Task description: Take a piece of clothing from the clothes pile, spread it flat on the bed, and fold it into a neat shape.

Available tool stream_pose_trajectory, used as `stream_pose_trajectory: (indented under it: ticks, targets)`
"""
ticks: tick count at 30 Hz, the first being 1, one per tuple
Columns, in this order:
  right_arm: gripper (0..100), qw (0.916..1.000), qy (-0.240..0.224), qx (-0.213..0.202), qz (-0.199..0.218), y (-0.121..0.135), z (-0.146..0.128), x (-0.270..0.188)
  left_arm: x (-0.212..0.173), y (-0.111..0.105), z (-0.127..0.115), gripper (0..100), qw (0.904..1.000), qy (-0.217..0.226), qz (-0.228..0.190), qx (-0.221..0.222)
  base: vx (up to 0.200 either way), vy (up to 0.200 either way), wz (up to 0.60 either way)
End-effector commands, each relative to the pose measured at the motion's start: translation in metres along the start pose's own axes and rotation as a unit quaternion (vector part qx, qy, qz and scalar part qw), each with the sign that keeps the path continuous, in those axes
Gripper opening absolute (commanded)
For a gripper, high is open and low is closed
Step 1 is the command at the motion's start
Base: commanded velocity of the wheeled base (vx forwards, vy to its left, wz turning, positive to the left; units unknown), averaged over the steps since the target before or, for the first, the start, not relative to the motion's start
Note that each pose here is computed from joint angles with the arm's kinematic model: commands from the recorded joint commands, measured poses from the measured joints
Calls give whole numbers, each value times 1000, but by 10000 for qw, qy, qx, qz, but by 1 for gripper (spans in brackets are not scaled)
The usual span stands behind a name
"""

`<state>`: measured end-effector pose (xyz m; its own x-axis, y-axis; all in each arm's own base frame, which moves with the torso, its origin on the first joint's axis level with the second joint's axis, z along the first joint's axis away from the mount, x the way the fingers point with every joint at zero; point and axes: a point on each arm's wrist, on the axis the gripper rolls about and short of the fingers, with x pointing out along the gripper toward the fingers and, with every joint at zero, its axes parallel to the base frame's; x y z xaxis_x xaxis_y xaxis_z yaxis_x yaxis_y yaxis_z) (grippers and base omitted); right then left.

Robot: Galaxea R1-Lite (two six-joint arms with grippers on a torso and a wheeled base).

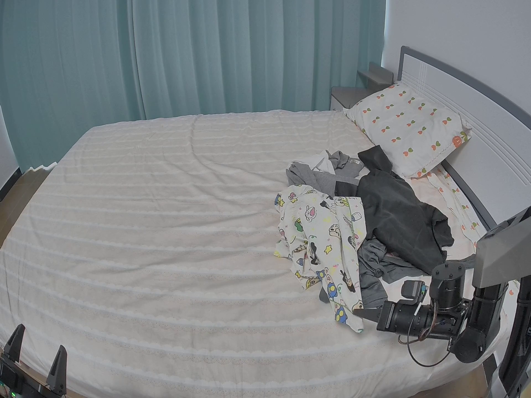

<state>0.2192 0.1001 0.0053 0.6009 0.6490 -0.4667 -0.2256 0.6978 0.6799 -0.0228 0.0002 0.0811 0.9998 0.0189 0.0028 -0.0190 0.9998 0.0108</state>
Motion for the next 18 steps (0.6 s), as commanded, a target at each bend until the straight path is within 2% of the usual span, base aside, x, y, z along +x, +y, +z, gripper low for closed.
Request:
stream_pose_trajectory:
  ticks: [1,4,5,12,18]
  targets:
    - [0,9992,210,-51,-345,-21,-8,-1,0,0,-5,100,10000,-1,5,-8,0,0,0]
    - [0,9986,139,-245,-441,-32,-3,10,0,0,-5,100,10000,-2,-26,-8,0,0,0]
    - [100,9982,91,-329,-490,-42,0,21,0,0,-5,100,10000,-2,-41,-8,0,0,0]
    - [100,9979,43,-464,-456,-60,3,53,0,0,-5,100,10000,-2,-41,-8,0,0,0]
    - [100,9974,19,-632,-334,-59,5,69,0,0,-5,100,10000,-2,-41,-8,0,0,0]
